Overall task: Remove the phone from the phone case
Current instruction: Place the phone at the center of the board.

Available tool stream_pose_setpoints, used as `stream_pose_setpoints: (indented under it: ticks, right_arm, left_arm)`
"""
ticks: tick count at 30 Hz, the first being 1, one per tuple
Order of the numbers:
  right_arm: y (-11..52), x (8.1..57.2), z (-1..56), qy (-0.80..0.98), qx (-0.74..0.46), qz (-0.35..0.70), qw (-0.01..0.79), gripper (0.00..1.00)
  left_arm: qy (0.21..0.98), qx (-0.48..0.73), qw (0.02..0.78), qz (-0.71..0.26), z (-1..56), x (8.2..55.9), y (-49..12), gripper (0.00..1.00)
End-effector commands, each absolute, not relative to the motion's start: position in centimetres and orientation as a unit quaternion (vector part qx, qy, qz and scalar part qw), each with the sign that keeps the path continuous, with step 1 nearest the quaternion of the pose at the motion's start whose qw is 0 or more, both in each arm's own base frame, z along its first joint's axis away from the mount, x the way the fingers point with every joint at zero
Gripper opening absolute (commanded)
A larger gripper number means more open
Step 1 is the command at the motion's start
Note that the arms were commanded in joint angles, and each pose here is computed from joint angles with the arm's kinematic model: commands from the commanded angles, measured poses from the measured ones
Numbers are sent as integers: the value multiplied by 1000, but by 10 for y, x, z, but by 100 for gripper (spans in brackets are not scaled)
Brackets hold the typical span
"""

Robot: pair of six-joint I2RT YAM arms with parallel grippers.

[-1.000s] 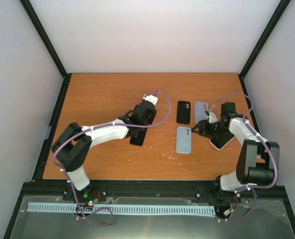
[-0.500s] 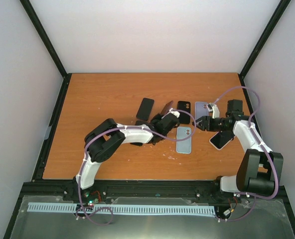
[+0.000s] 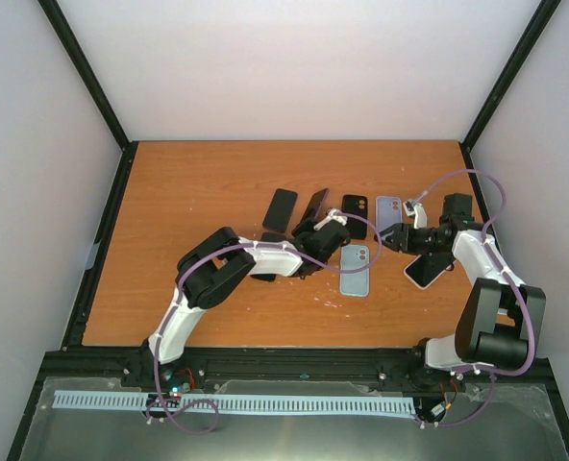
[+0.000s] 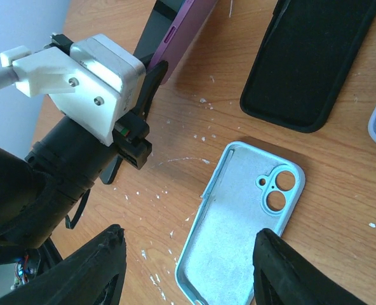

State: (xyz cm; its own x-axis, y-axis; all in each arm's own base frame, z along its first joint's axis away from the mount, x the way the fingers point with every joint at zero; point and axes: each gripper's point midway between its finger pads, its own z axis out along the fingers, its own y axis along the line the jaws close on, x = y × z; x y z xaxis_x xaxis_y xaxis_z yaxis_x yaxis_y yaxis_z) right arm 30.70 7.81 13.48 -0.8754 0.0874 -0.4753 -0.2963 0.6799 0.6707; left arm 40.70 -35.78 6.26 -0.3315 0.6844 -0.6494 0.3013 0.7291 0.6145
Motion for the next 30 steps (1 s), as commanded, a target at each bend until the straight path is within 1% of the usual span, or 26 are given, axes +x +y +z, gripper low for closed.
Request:
stream_pose_setpoints:
  ticks: [1,6,8,10,15,17,21,25,28,30]
  right_arm:
    - [76,311,137,879,-63,401,251,55]
    - [75,311,137,878,-61,403,251,55]
    - [74,311,137,878,-60,403,251,55]
    - [74,311,137,878,-60,402,252,55]
    - [74,312,137,878,-59,403,252,55]
    - [72,312,138,879,-57,400,254,55]
    - [70,312,138,879,-55,400,256,55]
    - [67,313,139,879,-52,397,258,55]
    - [61,316,139,887,-50,380,257,55]
    - [50,320,138,901,-46,350,254,55]
  left_arm:
    - [802,324,450,220,34,405,-350,0]
    - [808,324,437,226,19,404,-348,4]
    - [811,321,435,224,16,403,-348,8]
    - [813,320,433,220,14,402,-347,10]
    - [819,318,429,209,10,401,-350,19]
    - [826,313,426,195,9,399,-352,24]
    - [829,310,427,185,9,399,-354,25]
    - [833,306,429,171,14,400,-357,30]
    - [837,301,430,153,20,399,-360,36]
    - [841,297,432,133,28,398,-363,42]
